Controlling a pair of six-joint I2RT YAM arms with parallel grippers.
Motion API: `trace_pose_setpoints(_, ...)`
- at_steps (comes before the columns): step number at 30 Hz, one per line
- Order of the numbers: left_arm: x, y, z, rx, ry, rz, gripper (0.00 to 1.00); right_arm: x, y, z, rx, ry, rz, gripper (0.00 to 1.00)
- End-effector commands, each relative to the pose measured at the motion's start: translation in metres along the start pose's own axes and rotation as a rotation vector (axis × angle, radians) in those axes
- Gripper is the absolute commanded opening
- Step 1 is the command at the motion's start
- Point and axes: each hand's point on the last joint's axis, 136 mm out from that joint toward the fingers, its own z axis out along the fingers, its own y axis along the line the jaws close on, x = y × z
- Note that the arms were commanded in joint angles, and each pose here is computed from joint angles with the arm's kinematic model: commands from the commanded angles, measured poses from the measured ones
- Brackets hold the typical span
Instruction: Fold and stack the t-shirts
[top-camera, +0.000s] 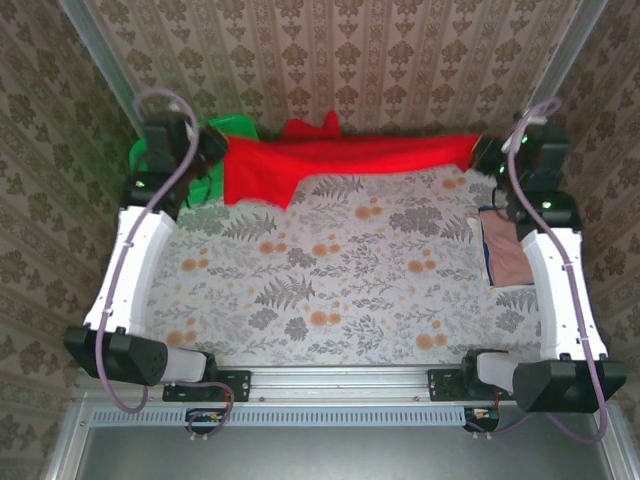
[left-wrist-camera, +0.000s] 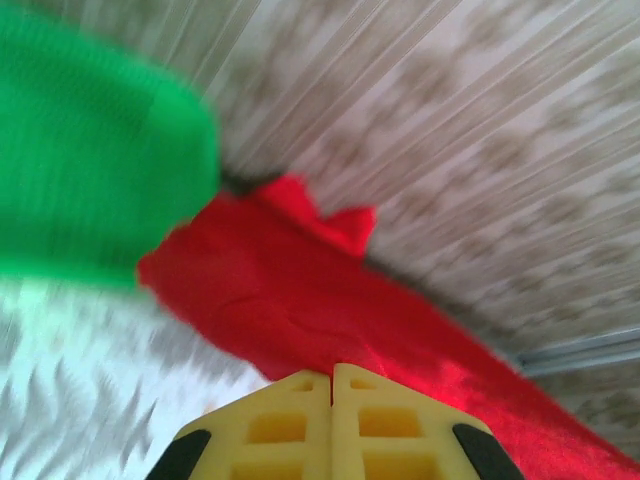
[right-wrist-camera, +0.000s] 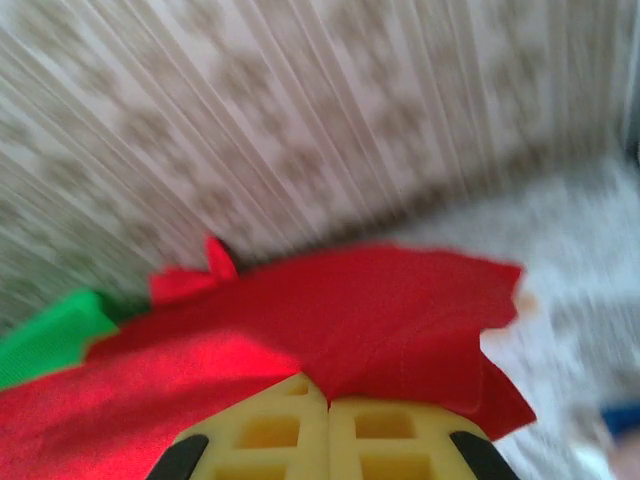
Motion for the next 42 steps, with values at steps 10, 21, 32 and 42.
trace_pose_setpoints(10, 0.165, 0.157, 0.067, -0.312, 0.317, -0.206, 0.00, 0.211, -0.121, 0.065, 0.335, 0.406, 0.207, 0.18)
trace_pose_setpoints(21, 0.143, 0.149, 0.044, -0.337, 0.265, -0.084, 0.98, 0.175, -0.104, 0.027, 0.299, 0.322, 0.106, 0.76)
trace_pose_setpoints(32, 0.177, 0.107, 0.148, -0.262, 0.438, -0.011, 1.00, 0.248, -0.063, 0.097, 0.207, 0.589, 0.223, 0.74)
trace_pose_setpoints(42, 0.253, 0.166, 0.126, -0.306, 0.677, -0.109, 0.99, 0.305, -0.098, 0.093, 0.372, 0.783, 0.296, 0.73)
